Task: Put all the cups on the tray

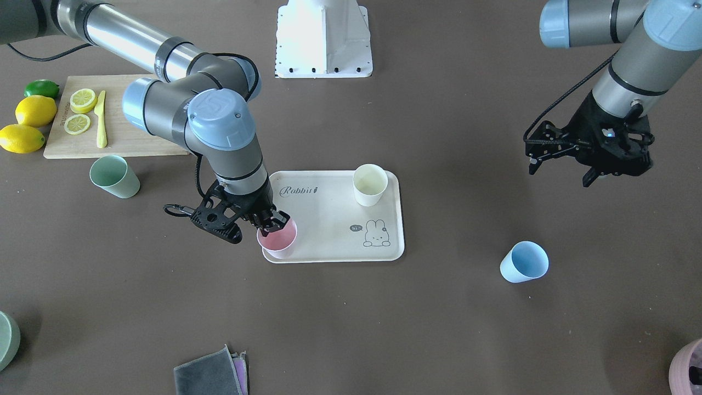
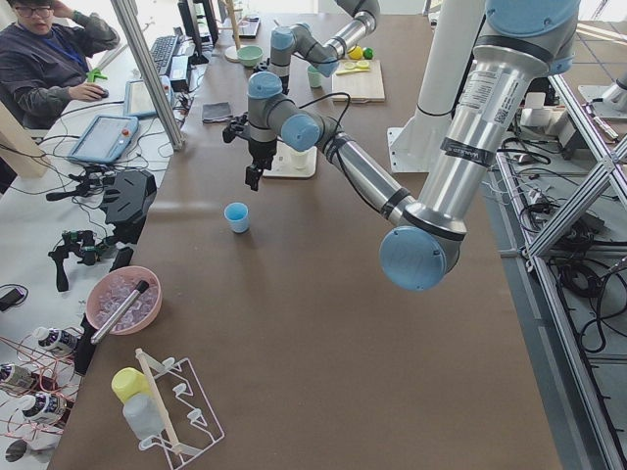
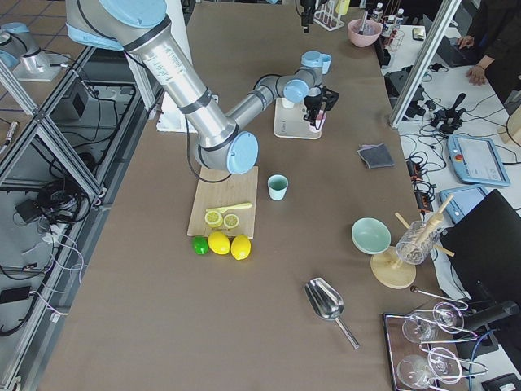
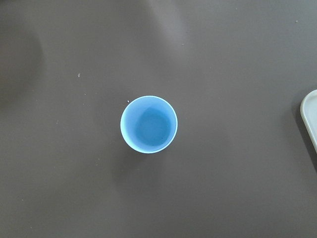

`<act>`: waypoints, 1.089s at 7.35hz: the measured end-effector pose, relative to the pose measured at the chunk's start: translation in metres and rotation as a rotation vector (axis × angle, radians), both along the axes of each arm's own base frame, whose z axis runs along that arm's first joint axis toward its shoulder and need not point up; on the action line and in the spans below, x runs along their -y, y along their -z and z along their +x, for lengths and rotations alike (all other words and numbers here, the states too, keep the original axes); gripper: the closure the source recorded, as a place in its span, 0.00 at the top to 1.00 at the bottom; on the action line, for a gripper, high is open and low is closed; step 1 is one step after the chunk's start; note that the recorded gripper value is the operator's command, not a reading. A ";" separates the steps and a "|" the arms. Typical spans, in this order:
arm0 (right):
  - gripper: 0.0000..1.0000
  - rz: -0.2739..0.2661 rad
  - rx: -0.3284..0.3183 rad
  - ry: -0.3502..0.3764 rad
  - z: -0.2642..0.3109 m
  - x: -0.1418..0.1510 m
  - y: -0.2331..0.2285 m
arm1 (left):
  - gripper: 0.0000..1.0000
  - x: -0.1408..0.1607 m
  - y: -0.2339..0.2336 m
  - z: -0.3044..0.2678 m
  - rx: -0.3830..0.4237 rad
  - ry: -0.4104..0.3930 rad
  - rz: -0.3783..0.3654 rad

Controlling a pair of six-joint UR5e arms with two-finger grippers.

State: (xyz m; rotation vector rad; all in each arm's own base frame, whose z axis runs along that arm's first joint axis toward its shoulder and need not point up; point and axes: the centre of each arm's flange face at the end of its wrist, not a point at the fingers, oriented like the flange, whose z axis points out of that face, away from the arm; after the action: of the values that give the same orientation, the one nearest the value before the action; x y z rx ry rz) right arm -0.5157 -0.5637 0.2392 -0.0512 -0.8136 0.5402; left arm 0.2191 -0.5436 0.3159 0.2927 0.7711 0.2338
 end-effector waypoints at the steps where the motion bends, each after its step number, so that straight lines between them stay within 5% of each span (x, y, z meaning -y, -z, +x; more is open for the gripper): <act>1: 1.00 0.003 -0.003 0.007 -0.006 -0.004 0.000 | 0.98 0.000 0.001 0.000 -0.002 0.003 -0.001; 3: 1.00 0.014 0.001 0.009 0.008 0.004 0.007 | 0.98 -0.001 0.002 -0.001 -0.005 0.008 -0.004; 5: 1.00 0.035 -0.005 0.064 0.091 0.028 0.013 | 0.98 -0.001 0.003 0.001 -0.008 0.013 -0.011; 8: 1.00 0.153 -0.043 0.176 0.255 -0.025 -0.063 | 0.98 0.014 -0.020 0.034 -0.030 0.022 -0.037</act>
State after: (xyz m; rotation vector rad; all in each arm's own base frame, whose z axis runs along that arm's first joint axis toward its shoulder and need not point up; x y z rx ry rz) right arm -0.2606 -0.5387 0.3019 0.0288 -0.7980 0.3111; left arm 0.2535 -0.5572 0.3360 0.2695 0.8007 0.1947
